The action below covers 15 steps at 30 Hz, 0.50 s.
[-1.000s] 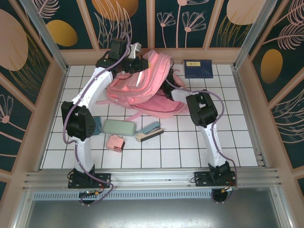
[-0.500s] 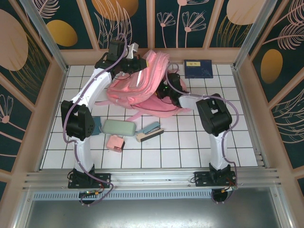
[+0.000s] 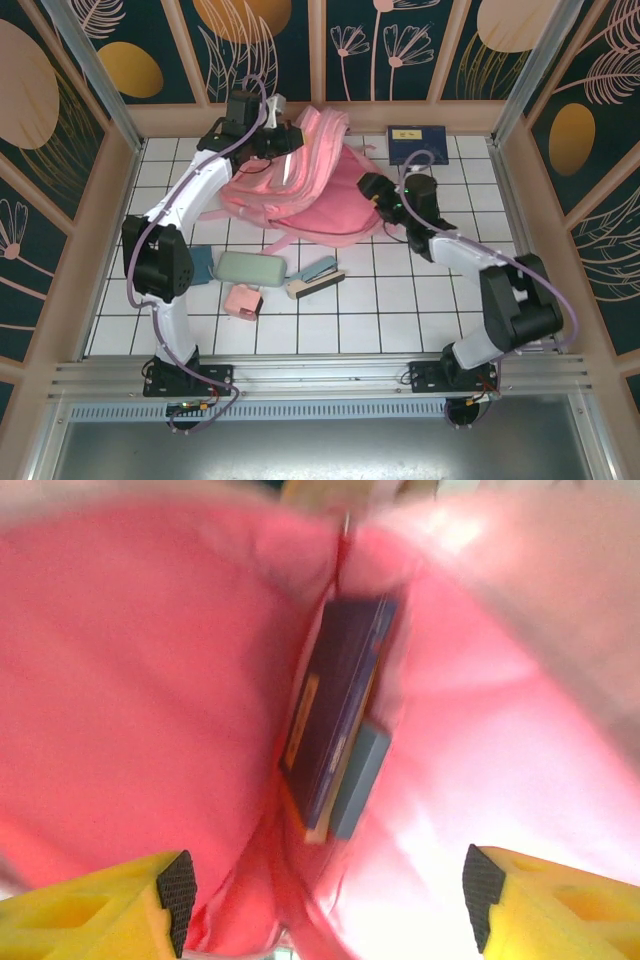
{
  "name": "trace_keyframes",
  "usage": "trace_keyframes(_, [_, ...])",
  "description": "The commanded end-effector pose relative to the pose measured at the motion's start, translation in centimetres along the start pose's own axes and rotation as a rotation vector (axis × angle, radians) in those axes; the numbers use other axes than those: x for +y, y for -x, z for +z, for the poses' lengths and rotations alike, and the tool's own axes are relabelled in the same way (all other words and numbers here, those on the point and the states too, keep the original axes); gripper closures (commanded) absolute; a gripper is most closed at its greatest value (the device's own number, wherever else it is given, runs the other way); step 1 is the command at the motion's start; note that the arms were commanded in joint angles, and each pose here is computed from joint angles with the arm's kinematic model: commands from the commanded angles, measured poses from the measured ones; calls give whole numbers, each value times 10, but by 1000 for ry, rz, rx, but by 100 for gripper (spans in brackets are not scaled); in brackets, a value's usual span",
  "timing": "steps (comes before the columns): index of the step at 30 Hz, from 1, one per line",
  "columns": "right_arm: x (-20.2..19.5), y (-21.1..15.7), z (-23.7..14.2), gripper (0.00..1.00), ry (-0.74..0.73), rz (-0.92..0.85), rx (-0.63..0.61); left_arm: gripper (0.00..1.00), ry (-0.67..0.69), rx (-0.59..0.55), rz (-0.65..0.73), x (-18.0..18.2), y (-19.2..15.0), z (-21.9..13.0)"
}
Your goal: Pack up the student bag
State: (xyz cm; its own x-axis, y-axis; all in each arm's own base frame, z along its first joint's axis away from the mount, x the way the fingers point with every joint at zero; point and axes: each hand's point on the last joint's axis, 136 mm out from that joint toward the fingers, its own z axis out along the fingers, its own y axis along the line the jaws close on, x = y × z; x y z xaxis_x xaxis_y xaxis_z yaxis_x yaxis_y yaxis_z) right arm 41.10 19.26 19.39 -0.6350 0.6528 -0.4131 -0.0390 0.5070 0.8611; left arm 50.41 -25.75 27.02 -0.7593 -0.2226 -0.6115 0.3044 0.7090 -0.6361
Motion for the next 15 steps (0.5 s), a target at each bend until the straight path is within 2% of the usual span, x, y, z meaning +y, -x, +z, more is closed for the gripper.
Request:
trace_keyframes(1, [-25, 42, -26, 29, -96, -56, -111, 100, 258, -218, 122, 40, 47, -35])
trace_keyframes(4, [-47, 78, -38, 30, -166, -42, -169, 100, 443, -280, 189, 67, 63, -46])
trace_keyframes(7, [-65, 114, -41, 31, -243, -36, -215, 98, 518, -259, 237, 81, 67, -37])
trace_keyframes(10, [-85, 146, -38, 31, -330, -27, -245, 59, 495, -152, 271, 80, 54, -9])
trace_keyframes(11, [-91, 156, -38, 31, -341, -14, -259, 51, 496, -135, 290, 75, 50, -1])
trace_keyframes(15, [-115, 191, -30, 32, -363, 22, -286, 30, 419, -159, 321, 41, 51, 13])
